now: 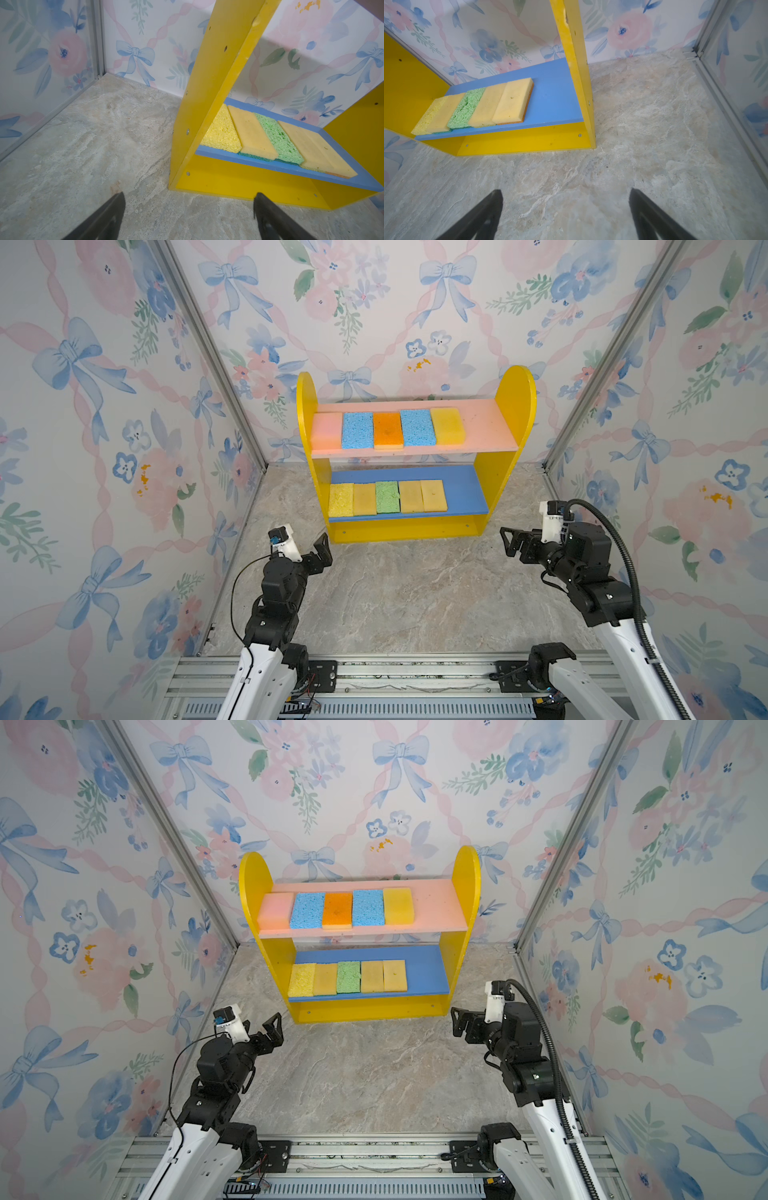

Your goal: Place and organize the cleaning sponges onto the shelf

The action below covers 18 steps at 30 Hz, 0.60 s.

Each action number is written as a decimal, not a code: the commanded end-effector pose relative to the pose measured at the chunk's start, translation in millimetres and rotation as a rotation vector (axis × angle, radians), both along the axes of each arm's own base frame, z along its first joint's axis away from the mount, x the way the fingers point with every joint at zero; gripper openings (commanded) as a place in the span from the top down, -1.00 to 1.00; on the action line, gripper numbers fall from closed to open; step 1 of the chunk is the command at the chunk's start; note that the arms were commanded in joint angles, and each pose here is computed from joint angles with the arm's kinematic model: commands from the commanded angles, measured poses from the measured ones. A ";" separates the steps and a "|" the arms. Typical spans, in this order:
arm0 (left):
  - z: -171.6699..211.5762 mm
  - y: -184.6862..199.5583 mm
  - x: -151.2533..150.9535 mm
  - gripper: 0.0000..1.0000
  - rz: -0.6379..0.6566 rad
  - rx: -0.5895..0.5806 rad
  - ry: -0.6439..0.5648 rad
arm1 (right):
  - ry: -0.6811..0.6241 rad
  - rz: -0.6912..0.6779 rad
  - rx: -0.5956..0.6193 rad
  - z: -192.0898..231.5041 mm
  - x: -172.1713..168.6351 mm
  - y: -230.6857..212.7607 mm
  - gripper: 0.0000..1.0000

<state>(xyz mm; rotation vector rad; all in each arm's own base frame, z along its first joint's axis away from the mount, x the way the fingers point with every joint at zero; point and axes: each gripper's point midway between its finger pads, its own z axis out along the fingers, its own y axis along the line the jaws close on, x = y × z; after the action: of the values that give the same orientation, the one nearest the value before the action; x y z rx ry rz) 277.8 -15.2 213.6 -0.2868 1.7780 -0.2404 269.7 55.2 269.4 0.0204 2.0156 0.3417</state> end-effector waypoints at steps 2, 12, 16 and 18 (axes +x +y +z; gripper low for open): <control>2.2 31.4 -4.5 -0.96 0.161 0.116 0.009 | -0.150 -0.167 -0.081 19.3 3.7 -33.3 -0.94; 61.3 86.3 -26.8 -0.96 0.520 0.163 -0.406 | -0.271 -0.387 -0.136 39.5 80.6 -80.8 -0.94; 29.0 90.5 -0.6 -0.96 0.470 0.292 -0.325 | -0.220 -0.434 -0.065 41.9 130.7 -115.8 -0.94; 18.8 102.0 15.4 -0.96 0.494 0.281 -0.255 | -0.233 -0.466 -0.034 47.4 150.9 -134.4 -0.94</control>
<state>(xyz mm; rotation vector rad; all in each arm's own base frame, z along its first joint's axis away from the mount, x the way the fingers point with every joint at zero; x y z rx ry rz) 280.6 79.4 203.2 -0.4764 1.5079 0.3025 396.3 -60.1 274.1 0.3675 1.8658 -0.0335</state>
